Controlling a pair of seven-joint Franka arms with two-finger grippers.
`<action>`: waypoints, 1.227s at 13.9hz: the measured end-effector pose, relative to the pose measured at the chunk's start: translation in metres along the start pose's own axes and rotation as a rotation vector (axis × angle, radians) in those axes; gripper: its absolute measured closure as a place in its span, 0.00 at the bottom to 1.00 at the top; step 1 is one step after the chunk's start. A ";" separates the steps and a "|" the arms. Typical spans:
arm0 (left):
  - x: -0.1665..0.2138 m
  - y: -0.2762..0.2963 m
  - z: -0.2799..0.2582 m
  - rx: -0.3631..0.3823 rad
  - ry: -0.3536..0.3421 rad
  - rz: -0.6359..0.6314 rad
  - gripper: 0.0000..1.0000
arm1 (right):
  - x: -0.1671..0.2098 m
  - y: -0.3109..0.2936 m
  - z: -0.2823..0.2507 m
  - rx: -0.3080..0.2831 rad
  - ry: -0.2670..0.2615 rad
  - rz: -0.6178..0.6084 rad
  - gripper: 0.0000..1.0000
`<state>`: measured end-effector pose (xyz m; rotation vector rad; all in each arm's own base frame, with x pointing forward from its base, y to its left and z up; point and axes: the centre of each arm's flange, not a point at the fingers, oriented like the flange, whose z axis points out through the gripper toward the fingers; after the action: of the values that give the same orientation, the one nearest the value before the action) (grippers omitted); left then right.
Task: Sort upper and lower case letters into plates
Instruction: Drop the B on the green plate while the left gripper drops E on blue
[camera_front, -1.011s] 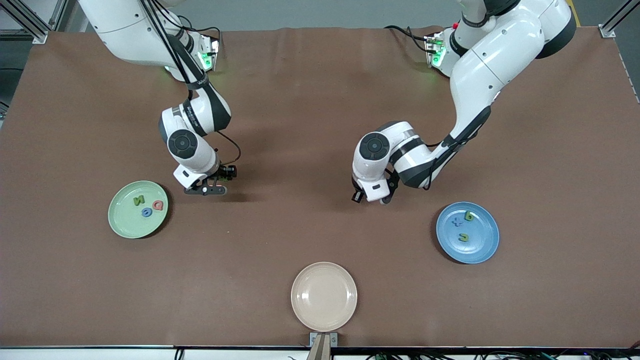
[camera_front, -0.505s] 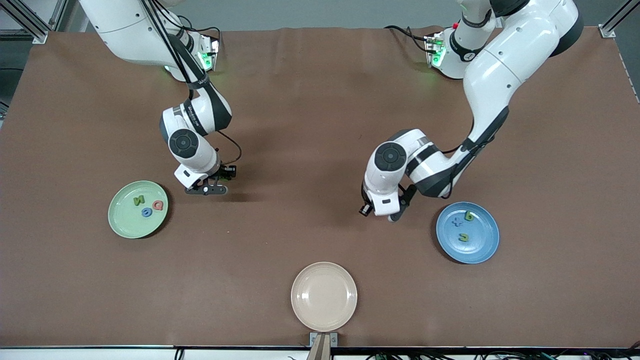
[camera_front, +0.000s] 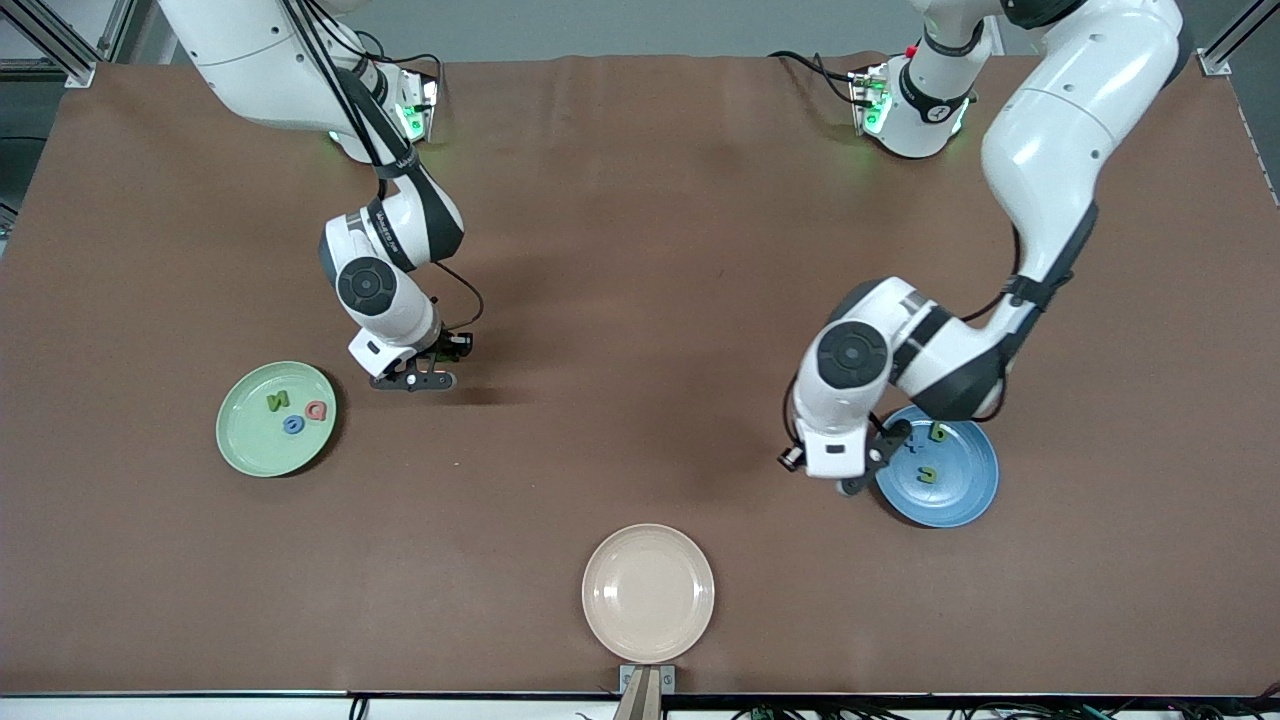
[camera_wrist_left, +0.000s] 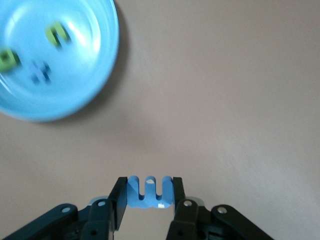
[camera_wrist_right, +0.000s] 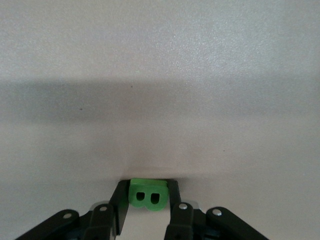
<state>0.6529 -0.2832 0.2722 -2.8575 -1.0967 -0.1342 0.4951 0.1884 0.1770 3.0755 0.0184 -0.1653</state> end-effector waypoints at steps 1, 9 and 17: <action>0.018 -0.008 -0.001 0.003 -0.002 0.027 0.59 | 0.000 0.000 -0.001 0.001 0.002 0.000 0.65; 0.131 -0.081 -0.001 0.016 -0.049 0.213 0.59 | 0.006 0.011 -0.037 -0.021 -0.025 -0.057 0.65; 0.169 -0.121 0.047 0.045 -0.086 0.242 0.59 | 0.043 0.239 -0.069 -0.013 0.066 -0.608 0.65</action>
<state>0.6996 -0.0769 0.2493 -2.9494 -0.7456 0.0286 0.5493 -0.0457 0.2550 2.9528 0.9490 -0.0868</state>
